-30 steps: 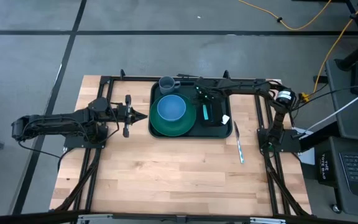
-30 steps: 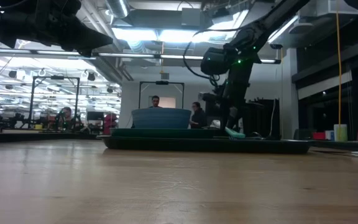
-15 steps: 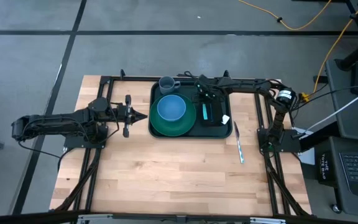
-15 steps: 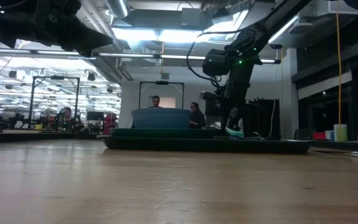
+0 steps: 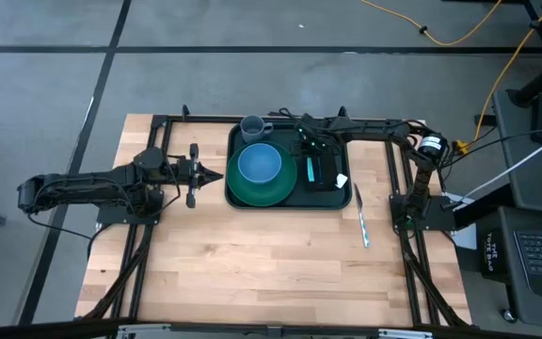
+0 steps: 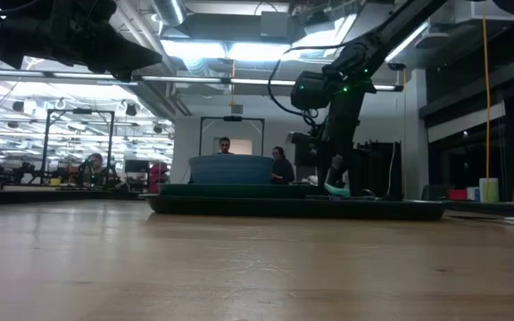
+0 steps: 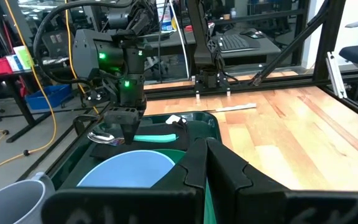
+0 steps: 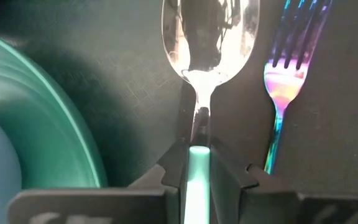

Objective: Set up tray
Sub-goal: Put the blue spoon to the left of the blue fork on the black napkin

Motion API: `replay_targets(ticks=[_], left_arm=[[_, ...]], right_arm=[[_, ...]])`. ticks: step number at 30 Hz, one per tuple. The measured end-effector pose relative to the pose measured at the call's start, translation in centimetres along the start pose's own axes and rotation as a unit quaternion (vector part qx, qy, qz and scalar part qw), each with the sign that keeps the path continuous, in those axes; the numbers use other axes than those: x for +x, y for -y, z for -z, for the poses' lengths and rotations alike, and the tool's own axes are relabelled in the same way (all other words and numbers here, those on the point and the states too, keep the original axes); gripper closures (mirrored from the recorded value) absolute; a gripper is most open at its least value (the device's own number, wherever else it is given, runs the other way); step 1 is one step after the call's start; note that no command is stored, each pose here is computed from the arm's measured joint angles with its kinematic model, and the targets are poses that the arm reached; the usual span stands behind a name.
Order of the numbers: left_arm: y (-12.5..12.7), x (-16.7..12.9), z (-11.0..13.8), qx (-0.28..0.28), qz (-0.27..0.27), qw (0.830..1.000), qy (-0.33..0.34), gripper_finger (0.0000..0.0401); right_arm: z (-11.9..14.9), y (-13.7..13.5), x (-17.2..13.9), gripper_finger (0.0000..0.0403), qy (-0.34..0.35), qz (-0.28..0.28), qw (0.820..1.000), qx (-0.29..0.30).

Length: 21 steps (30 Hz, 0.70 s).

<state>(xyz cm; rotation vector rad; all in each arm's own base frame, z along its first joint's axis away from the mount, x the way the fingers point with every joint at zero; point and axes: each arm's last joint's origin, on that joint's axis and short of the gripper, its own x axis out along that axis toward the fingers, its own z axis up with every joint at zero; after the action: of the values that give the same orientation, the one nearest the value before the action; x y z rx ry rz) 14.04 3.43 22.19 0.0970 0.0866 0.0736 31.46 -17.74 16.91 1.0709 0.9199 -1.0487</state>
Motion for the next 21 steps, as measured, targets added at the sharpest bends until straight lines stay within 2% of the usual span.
replay_targets(ticks=[21], left_arm=[[0.0,0.0,-0.01,0.0,0.0,1.0,0.0,0.0397]], right_arm=[[0.47,-0.34,-0.01,0.0351,0.001,0.001,1.0,-0.003]])
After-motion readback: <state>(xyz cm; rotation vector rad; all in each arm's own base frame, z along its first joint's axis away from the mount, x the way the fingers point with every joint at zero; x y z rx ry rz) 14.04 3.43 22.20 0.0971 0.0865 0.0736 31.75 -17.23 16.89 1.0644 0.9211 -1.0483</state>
